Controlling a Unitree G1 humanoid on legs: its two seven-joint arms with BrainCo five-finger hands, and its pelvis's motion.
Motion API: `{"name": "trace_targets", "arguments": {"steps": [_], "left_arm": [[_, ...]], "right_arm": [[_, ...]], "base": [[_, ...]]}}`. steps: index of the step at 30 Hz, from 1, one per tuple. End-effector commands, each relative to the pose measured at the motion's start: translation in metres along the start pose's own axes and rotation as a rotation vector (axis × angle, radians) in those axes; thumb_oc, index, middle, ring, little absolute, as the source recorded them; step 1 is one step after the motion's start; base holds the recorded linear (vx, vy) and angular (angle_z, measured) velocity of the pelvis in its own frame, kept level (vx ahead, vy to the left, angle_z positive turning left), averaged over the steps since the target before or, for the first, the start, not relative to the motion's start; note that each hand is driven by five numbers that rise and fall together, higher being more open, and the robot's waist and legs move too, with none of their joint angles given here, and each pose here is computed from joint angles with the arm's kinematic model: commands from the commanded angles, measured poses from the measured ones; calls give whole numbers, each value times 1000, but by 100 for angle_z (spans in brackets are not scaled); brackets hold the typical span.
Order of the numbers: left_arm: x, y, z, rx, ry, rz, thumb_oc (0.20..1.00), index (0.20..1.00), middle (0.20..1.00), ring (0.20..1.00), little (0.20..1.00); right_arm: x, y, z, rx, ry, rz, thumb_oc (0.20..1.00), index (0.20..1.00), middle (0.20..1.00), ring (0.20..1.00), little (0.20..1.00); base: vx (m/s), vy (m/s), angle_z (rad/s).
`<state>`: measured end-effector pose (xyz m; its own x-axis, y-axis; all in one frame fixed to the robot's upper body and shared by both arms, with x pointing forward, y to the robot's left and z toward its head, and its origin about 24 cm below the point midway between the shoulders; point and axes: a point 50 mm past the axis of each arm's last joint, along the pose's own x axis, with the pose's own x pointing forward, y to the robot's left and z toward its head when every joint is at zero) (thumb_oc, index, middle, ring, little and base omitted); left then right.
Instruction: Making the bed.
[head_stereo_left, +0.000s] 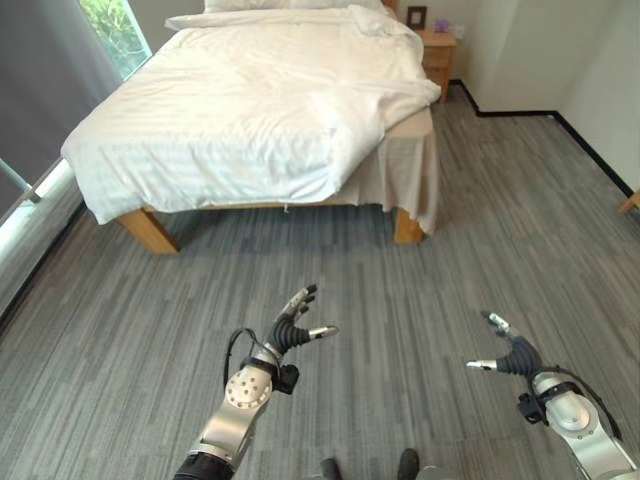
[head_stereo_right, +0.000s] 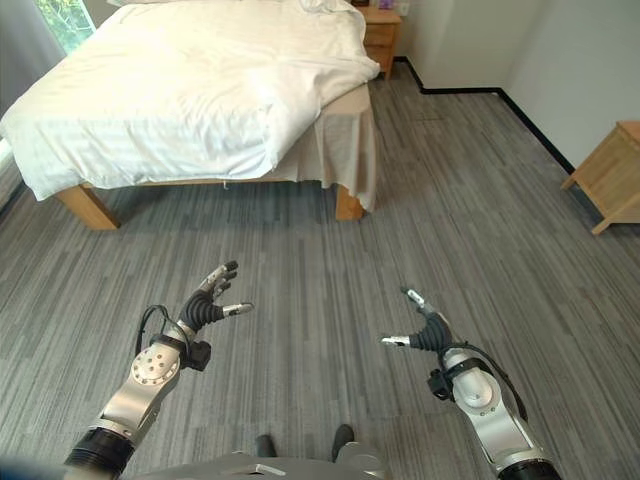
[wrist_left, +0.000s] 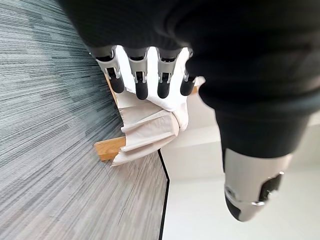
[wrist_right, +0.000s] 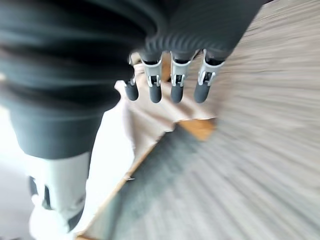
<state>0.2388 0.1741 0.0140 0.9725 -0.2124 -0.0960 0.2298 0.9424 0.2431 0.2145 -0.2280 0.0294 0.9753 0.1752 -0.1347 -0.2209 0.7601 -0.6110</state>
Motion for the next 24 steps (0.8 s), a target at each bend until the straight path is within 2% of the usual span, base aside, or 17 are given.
{"name": "trace_targets", "arguments": {"steps": [1, 7, 10, 18, 24], "left_arm": [[5, 14, 33, 24, -181, 8, 1000, 1000, 1000, 1000, 1000], [6, 15, 55, 4, -270, -10, 1000, 1000, 1000, 1000, 1000], [6, 10, 52, -39, -258, -43, 1000, 1000, 1000, 1000, 1000], [11, 2, 52, -77, -262, -65, 1000, 1000, 1000, 1000, 1000], [18, -24, 56, -168, -277, -142, 1000, 1000, 1000, 1000, 1000]], "right_arm": [[11, -20, 30, -37, -176, -37, 1000, 1000, 1000, 1000, 1000], [13, -24, 60, -36, -300, -47, 1000, 1000, 1000, 1000, 1000], [12, -18, 55, -1, -272, -26, 1000, 1000, 1000, 1000, 1000], [3, -2, 35, 55, -173, 13, 1000, 1000, 1000, 1000, 1000], [-9, -7, 16, 18, -93, 50, 1000, 1000, 1000, 1000, 1000]], "base": [[62, 26, 1], [71, 80, -15], [342, -4, -3], [480, -196, 18], [423, -334, 54]]}}
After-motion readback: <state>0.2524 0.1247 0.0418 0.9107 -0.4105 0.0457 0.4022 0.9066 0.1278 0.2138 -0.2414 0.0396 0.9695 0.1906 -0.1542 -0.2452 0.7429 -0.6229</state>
